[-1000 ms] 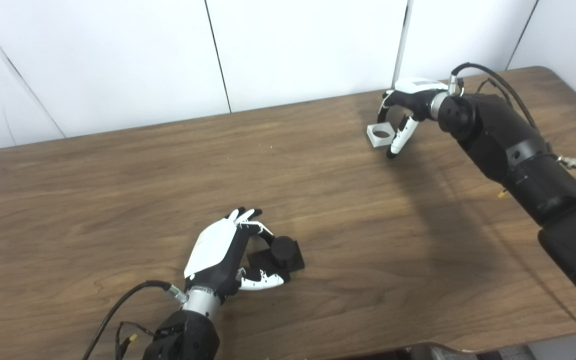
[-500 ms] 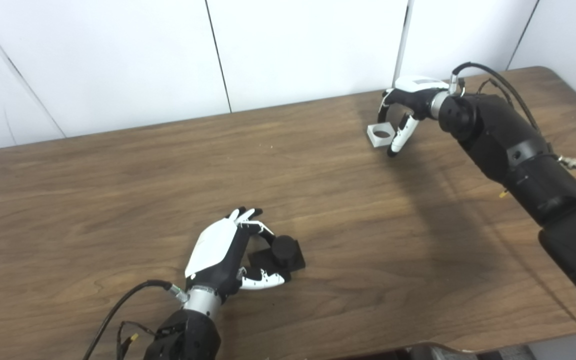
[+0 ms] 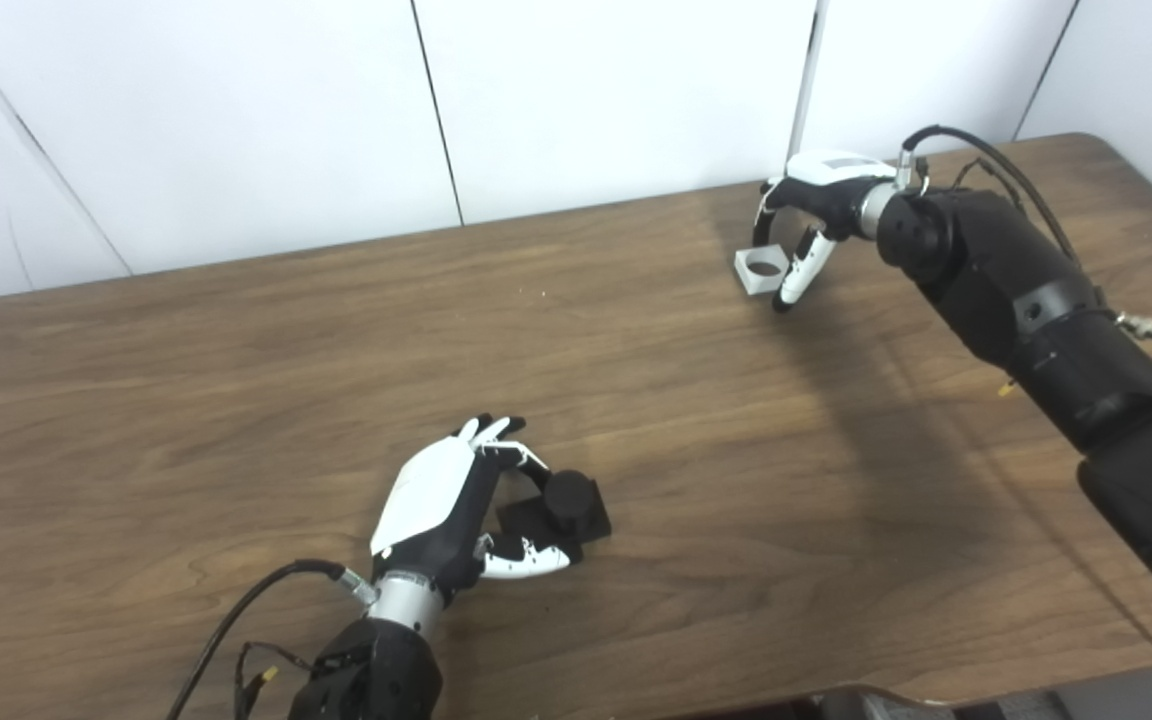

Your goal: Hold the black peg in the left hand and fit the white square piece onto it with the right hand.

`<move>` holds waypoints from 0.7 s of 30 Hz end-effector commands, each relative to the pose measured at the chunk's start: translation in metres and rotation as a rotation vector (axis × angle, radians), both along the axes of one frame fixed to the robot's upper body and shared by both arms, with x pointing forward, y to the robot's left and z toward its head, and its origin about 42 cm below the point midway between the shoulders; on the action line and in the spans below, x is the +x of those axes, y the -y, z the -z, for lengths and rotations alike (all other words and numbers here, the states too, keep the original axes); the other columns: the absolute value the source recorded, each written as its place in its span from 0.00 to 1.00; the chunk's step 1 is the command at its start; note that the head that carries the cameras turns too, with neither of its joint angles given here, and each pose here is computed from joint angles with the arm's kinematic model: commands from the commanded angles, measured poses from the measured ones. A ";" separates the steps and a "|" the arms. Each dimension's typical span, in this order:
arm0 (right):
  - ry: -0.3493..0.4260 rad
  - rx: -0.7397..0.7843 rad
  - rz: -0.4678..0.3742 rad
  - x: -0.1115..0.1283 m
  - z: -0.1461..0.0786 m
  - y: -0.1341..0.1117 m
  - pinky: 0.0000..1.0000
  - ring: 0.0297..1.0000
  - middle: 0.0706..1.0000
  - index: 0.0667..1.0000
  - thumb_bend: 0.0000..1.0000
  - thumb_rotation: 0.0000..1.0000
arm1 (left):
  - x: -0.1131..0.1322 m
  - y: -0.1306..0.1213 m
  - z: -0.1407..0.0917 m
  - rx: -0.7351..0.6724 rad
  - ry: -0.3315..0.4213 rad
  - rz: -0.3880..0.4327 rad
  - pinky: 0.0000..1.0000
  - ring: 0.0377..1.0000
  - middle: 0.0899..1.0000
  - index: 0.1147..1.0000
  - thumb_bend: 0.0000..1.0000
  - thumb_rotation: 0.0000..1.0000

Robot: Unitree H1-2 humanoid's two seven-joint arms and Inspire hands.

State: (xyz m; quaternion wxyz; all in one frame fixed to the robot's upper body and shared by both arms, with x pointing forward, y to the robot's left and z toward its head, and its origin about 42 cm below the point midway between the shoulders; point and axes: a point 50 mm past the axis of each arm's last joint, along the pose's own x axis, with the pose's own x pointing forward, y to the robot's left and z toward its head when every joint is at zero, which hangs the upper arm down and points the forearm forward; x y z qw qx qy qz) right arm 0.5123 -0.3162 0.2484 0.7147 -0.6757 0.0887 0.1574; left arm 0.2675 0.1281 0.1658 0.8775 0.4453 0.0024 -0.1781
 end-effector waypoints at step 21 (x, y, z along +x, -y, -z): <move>0.085 0.000 -0.013 0.009 -0.029 -0.004 1.00 1.00 0.95 0.62 0.77 0.17 | 0.005 -0.003 0.004 0.046 -0.006 -0.018 1.00 1.00 0.94 0.61 0.57 0.38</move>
